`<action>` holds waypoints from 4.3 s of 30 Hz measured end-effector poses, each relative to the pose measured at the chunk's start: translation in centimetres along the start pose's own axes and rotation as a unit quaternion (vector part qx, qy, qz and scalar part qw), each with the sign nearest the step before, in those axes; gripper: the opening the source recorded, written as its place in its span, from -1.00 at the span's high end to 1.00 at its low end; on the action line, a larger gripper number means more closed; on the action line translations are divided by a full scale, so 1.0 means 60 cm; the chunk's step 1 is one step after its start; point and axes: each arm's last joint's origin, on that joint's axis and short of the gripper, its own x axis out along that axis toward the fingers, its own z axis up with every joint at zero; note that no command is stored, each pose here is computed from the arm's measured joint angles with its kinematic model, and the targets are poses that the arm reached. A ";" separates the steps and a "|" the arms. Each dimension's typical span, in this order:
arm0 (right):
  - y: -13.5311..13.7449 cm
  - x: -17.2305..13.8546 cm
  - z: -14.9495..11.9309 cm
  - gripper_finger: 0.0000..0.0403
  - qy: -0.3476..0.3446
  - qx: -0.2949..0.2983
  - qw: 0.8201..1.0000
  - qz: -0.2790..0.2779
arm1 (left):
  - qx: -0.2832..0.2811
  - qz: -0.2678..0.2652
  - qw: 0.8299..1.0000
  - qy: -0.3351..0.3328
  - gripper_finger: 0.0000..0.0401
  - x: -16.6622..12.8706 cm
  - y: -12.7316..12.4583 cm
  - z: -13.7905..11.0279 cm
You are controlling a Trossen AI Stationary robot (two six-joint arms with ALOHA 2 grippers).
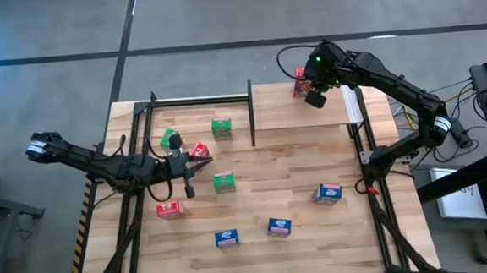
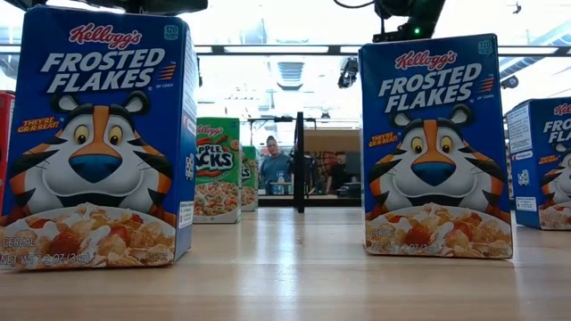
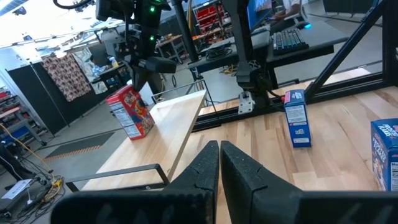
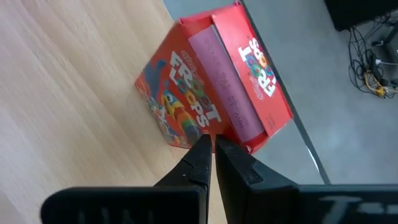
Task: Stack cereal on shelf
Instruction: Put the right red cereal box on the shelf, then put the top right green cereal box on the shelf
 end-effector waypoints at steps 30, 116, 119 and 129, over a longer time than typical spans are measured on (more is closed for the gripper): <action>0.221 -0.055 -0.149 0.94 -0.409 -0.035 0.881 0.235 | -0.086 0.004 0.996 -0.015 1.00 0.008 -0.004 0.003; 0.211 -0.077 -0.319 0.94 -0.660 -0.080 0.693 0.279 | -0.033 -0.103 0.889 0.445 -0.25 0.240 0.255 -0.157; 0.211 -0.077 -0.319 0.94 -0.659 -0.080 0.693 0.279 | -0.030 -0.111 0.883 0.455 -0.22 0.244 0.253 -0.168; 0.211 -0.077 -0.319 0.94 -0.660 -0.080 0.693 0.279 | -0.021 -0.116 0.882 0.456 -0.07 0.246 0.252 -0.172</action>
